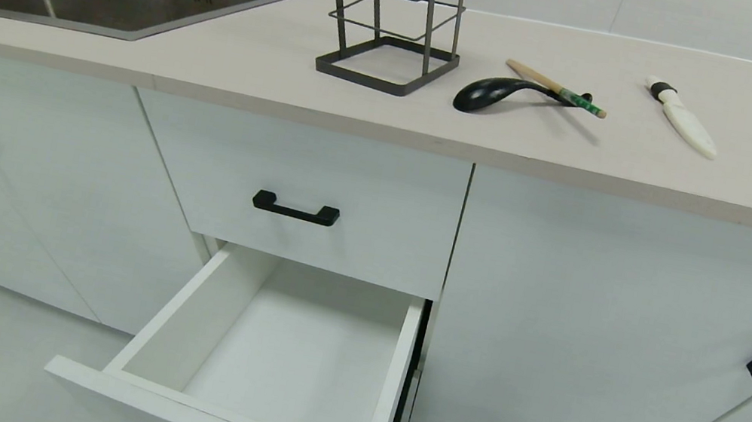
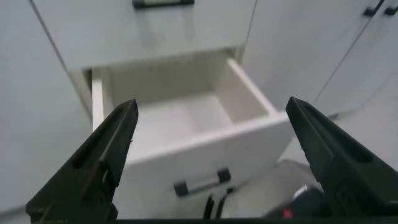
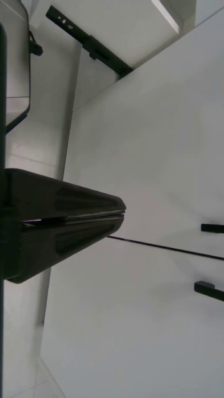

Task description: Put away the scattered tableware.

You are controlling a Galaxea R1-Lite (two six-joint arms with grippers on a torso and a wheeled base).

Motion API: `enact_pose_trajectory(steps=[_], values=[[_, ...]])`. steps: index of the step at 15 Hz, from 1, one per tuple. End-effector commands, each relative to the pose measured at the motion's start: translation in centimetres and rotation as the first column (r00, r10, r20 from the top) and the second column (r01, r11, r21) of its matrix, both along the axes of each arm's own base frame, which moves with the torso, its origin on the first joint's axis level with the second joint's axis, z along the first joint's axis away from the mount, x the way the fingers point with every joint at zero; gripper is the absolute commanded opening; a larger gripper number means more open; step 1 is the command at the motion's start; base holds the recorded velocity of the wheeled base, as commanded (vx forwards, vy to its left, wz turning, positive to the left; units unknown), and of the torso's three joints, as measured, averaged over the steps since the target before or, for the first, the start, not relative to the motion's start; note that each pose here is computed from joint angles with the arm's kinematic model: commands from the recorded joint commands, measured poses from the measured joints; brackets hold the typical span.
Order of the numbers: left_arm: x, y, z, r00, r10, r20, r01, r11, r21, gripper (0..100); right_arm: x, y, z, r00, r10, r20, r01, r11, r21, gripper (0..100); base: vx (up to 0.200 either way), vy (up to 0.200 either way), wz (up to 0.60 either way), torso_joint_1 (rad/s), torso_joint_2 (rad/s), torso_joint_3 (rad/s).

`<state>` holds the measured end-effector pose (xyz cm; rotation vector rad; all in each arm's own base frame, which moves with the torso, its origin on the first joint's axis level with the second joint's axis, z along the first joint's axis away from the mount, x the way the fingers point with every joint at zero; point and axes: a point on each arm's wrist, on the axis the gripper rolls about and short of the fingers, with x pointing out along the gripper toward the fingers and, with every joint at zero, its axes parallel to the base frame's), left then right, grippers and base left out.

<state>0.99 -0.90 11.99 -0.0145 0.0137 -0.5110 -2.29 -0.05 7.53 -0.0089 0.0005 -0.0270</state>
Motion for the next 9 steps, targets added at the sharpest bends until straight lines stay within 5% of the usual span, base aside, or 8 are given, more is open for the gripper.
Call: enact_pose_trajectory(steps=[1,3,6,9], values=[[-2.7,0.6,-3.0,0.994,0.102,0.032,-0.103,0.994,0.029,100,0.0,0.0,0.0,1.0,-0.002,-0.001,0.002,1.0,0.001,0,0.0,0.0,0.0,0.0,0.0,0.0],[-2.6,0.8,-3.8,0.977,0.211,-0.02,-0.21,0.977,0.048,100,0.0,0.0,0.0,1.0,-0.001,-0.001,0.001,1.0,0.001,0,0.0,0.0,0.0,0.0,0.0,0.0],[-2.7,0.6,-3.8,0.932,0.362,0.003,-0.362,0.931,0.052,100,0.0,0.0,0.0,1.0,-0.002,-0.001,0.002,1.0,0.003,0,0.0,0.0,0.0,0.0,0.0,0.0],[-3.5,0.6,-2.6,0.904,0.395,0.165,-0.406,0.913,0.038,100,0.0,0.0,0.0,1.0,-0.001,-0.001,0.001,1.0,0.0,0,0.0,0.0,0.0,0.0,0.0,0.0]])
